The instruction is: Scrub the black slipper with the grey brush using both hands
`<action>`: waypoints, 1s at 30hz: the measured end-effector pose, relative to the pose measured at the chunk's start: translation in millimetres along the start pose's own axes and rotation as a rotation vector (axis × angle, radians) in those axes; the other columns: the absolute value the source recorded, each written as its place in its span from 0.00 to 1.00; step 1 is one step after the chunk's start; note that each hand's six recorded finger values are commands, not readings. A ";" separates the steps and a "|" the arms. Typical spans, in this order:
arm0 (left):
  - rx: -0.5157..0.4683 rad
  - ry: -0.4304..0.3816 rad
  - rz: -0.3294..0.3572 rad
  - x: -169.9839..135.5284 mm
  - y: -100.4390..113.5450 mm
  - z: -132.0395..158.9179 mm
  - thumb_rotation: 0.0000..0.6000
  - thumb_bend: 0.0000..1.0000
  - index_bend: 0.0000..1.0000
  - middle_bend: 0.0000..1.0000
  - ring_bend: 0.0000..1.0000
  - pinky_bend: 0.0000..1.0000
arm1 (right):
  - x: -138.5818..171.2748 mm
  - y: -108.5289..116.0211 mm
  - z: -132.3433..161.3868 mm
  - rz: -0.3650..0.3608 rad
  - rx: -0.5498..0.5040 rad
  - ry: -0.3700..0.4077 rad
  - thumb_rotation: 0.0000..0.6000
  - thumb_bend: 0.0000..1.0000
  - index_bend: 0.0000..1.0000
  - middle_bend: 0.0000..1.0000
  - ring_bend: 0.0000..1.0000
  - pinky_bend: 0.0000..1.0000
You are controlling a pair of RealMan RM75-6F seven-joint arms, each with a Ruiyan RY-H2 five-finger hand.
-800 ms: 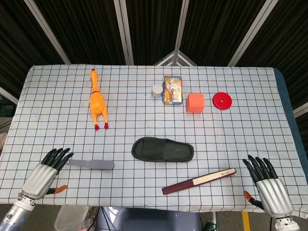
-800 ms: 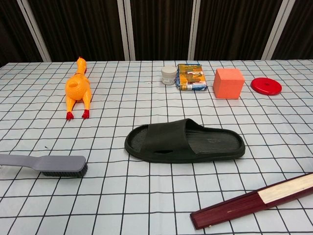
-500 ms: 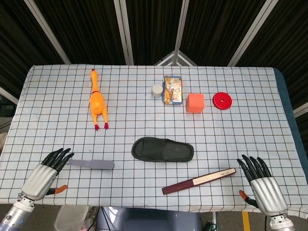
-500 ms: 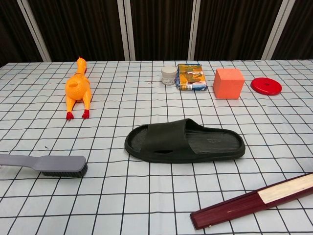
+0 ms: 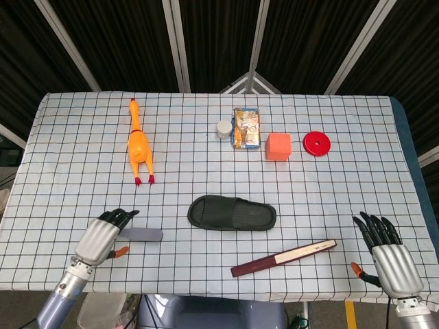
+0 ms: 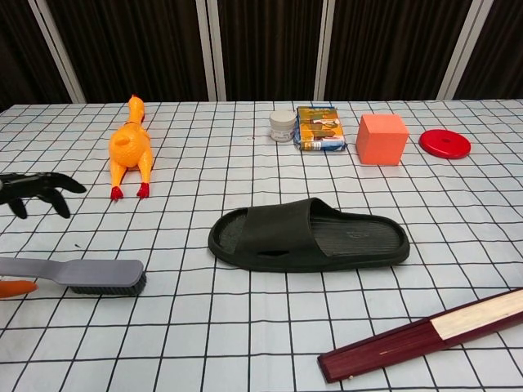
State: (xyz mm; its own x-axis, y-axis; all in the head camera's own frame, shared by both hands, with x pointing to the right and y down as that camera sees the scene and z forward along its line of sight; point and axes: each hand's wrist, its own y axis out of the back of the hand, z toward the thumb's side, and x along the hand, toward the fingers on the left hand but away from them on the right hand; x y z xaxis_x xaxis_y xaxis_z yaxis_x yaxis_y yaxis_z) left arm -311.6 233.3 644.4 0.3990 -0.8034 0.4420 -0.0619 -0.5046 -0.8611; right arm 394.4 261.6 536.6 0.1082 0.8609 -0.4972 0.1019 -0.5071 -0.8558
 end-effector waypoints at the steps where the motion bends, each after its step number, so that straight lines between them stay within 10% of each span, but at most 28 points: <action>1: -0.001 0.000 -0.006 7.3 -3.6 3.6 1.00 0.15 0.19 0.33 0.24 0.35 | -0.9 0.5 -2.3 0.002 -0.002 -0.005 1.00 0.29 0.00 0.00 0.00 0.01; 30: 0.032 -0.014 -0.113 41.5 -40.7 23.3 1.00 0.26 0.32 0.45 0.34 0.38 | -5.5 7.7 -14.1 -0.011 0.015 -0.049 1.00 0.29 0.00 0.00 0.00 0.01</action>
State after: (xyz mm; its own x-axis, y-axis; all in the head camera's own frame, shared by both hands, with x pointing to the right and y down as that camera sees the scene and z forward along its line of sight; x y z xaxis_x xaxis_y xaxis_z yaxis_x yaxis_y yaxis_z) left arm -271.2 227.8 691.9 0.4142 -0.7375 0.5335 0.0131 -0.5812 -0.8136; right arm 408.5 252.4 534.7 0.0589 0.8678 -0.4935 0.0875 -0.4969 -0.8634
